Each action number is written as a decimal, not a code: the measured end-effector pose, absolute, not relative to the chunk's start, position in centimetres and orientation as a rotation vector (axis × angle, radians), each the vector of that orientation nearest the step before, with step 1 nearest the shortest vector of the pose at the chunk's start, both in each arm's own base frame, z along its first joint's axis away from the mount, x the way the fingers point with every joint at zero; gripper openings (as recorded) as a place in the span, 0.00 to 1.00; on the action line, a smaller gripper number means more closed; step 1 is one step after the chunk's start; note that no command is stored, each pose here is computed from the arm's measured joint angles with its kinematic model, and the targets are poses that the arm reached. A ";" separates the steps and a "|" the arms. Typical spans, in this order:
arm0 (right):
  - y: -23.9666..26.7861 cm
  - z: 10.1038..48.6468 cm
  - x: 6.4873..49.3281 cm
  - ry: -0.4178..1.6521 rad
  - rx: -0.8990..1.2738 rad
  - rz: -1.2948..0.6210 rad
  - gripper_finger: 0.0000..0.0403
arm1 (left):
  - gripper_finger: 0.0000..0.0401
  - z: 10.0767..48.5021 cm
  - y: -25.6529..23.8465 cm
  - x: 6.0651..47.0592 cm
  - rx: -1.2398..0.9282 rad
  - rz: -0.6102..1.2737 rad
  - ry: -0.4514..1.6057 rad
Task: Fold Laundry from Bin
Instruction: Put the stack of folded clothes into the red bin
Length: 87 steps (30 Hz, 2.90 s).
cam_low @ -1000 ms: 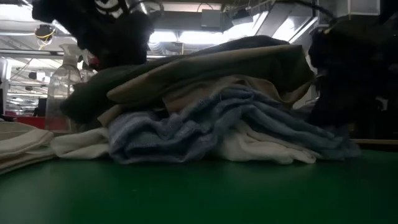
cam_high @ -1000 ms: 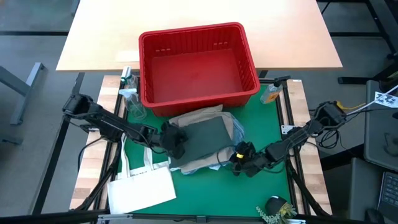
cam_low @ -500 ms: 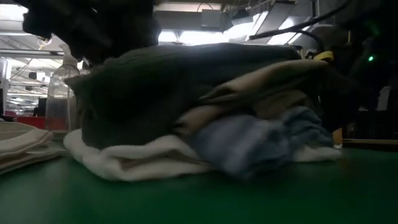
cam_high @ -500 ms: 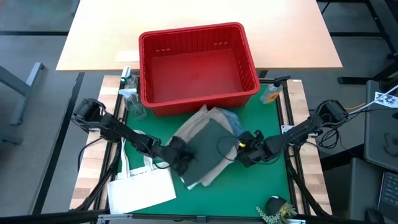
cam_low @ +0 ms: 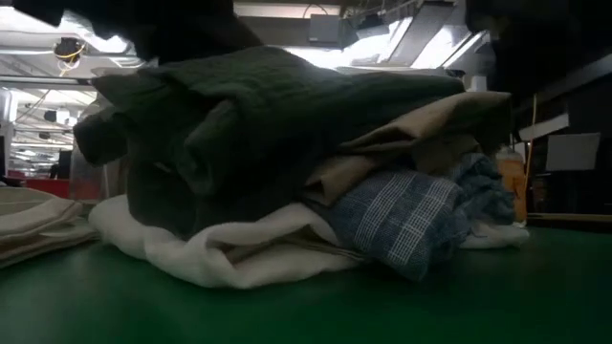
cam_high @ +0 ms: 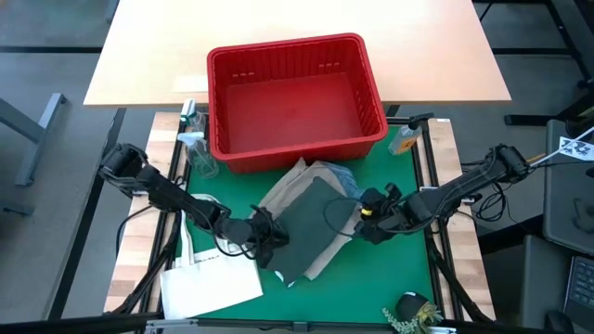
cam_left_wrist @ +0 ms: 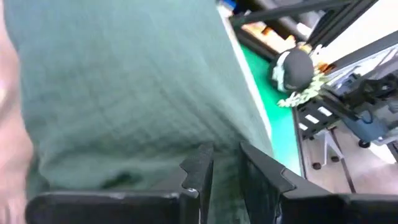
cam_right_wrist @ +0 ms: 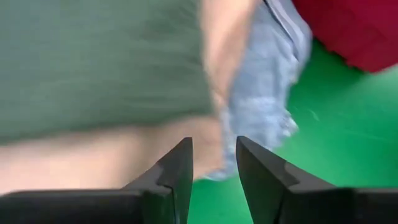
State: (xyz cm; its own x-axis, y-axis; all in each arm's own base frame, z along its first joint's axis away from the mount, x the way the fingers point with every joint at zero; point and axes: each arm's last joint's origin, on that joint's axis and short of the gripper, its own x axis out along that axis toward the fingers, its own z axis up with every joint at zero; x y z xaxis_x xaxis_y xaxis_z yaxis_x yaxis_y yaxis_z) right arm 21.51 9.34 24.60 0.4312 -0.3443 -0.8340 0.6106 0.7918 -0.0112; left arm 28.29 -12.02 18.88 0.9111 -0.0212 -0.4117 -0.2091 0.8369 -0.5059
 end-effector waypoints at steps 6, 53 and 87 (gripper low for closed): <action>11.0 26.9 22.7 0.808 0.338 -0.489 0.31 | 0.18 20.3 -11.4 27.9 -0.512 0.150 0.347; 11.8 24.0 22.4 0.989 0.082 -0.541 0.31 | 0.17 17.8 -15.0 32.0 -0.622 0.082 0.375; 16.2 25.5 19.3 1.058 0.368 -0.267 0.31 | 0.38 19.3 -9.2 25.9 -0.582 0.528 0.849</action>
